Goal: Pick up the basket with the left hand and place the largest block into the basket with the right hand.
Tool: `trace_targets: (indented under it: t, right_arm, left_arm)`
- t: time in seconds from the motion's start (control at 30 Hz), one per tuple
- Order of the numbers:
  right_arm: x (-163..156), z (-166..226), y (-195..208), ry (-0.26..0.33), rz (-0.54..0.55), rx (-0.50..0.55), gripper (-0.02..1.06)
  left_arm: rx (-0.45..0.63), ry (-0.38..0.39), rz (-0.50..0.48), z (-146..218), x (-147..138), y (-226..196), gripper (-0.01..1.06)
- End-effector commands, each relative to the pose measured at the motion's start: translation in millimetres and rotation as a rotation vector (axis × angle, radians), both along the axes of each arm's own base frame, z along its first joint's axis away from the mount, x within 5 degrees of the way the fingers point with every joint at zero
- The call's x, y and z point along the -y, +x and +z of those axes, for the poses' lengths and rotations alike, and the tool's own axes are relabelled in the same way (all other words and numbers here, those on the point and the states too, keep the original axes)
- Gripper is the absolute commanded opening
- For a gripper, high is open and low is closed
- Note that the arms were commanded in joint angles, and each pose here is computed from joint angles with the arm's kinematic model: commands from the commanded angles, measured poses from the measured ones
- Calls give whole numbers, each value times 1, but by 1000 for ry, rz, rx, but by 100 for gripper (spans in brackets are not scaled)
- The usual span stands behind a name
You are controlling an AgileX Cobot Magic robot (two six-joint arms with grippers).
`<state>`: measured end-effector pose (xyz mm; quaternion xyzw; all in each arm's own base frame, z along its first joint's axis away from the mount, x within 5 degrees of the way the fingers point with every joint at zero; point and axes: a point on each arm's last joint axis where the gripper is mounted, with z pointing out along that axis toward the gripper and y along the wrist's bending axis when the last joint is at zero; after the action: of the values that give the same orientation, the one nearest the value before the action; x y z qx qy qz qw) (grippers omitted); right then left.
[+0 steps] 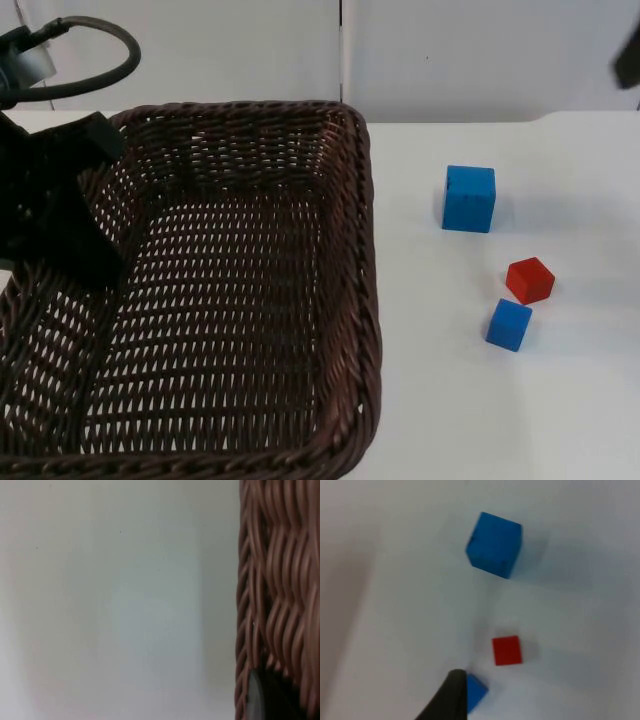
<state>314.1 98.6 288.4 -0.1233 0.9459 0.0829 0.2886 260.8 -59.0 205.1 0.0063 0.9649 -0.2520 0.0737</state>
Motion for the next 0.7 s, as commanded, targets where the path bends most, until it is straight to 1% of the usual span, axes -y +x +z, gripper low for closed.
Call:
trace_targets:
  t: [0.0,0.03,0.07,0.2,0.27,0.3,0.37,0.47,0.5,0.63,0.67]
  right_arm:
    - [-12,-1,9,15,4,7,105]
    - [-19,-5,15,23,3,-4,105]
    - [-19,-5,15,23,3,-4,105]
    - [-48,-21,33,27,34,-44,105]
    - [-61,-30,39,3,64,-54,105]
    - [-61,-30,39,3,64,-54,105]
    - [-74,-38,47,-19,58,-66,105]
    - [-89,-48,58,-41,8,-61,105]
    - [-89,-48,58,-41,8,-61,105]
    - [-105,-64,74,-56,-104,-48,105]
    - [-105,-64,74,-56,-104,-48,105]
  left_arm:
    - [10,-33,16,5,2,-1,0]
    - [10,-33,16,5,2,-1,0]
    - [10,-33,16,5,2,-1,0]
    - [11,-32,14,5,2,-1,0]
    - [11,-32,14,5,2,-1,0]
    - [11,-32,14,5,2,-1,0]
    - [13,-32,15,5,2,-1,0]
    - [13,-29,13,5,1,-1,0]
    - [13,-29,13,5,1,-1,0]
    - [13,-29,13,5,1,-1,0]
    - [13,-29,13,5,1,-1,0]
